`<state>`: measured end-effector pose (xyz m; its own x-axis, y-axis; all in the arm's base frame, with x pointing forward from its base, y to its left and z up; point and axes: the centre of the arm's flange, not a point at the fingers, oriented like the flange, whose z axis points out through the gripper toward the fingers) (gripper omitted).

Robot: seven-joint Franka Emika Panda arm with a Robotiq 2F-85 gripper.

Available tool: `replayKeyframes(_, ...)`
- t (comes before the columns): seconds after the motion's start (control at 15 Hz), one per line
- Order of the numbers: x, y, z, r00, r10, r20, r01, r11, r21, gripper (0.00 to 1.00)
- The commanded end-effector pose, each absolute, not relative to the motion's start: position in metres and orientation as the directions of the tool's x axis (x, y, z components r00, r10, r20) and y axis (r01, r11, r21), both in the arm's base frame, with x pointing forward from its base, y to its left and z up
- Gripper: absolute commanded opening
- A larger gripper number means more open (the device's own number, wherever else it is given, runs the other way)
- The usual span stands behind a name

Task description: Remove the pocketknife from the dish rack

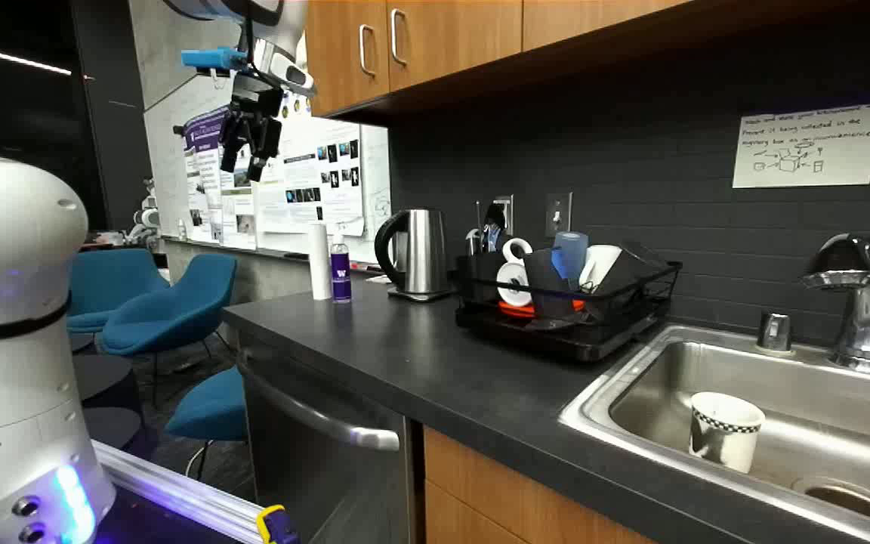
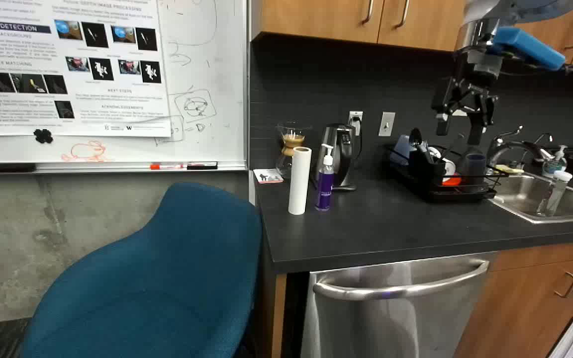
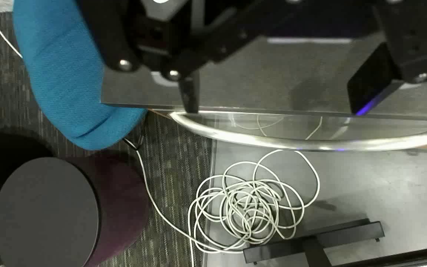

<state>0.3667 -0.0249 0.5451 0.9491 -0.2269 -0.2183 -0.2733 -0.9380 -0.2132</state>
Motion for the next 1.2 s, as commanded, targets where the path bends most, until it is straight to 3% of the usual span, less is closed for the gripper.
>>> replayKeyframes(0.0,0.3667,-0.0249,0.5448,0.949,-0.227,-0.219,-0.273,-0.938,-0.213,1.00)
replayKeyframes(1.13,0.3661,-0.0270,0.5439,0.947,-0.229,-0.226,-0.281,-0.931,-0.233,1.00)
